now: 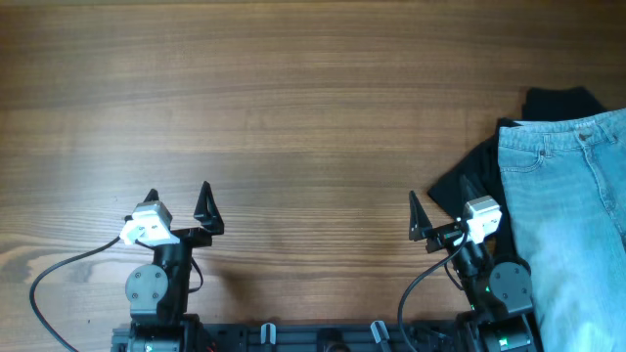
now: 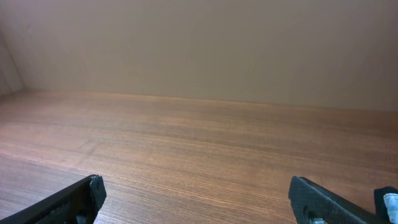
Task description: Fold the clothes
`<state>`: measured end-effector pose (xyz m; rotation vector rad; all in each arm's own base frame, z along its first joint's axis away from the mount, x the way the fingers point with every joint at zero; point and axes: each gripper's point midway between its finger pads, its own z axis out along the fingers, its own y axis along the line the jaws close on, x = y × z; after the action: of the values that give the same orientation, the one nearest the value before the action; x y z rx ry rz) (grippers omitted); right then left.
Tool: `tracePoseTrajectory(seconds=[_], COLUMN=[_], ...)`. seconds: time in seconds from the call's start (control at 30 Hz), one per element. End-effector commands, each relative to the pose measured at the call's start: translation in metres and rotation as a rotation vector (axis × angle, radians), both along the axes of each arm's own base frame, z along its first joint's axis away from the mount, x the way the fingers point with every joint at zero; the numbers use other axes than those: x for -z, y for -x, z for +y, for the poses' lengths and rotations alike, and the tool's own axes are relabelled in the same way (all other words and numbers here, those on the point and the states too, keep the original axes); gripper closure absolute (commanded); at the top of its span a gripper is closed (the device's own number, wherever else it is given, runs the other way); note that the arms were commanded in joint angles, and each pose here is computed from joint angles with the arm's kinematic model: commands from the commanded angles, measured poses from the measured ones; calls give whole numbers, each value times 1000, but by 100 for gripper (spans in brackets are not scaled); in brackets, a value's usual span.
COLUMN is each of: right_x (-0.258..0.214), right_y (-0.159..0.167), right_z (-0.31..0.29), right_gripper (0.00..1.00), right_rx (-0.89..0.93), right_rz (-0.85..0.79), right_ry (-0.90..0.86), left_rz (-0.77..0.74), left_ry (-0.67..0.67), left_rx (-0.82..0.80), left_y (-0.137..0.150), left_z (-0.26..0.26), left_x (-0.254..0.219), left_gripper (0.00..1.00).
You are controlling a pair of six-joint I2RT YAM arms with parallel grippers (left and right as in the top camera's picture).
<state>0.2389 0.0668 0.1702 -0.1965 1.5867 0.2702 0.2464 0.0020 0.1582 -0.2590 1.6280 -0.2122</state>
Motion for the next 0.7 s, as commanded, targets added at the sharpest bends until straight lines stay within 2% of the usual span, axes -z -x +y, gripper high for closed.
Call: tracePoseTrajectory(seconds=[0.0, 0.67], right_x=[0, 0], right_y=[0, 0], right_z=[2, 2], right_gripper=[0, 0], right_rx=[-11, -11], right_rz=[3, 3], right_ry=[-14, -13], left_rz=[-7, -7], left_ry=[13, 13], left_rx=[0, 0], left_y=[0, 0], left_z=[1, 1], left_x=[0, 0], left_gripper=[0, 0])
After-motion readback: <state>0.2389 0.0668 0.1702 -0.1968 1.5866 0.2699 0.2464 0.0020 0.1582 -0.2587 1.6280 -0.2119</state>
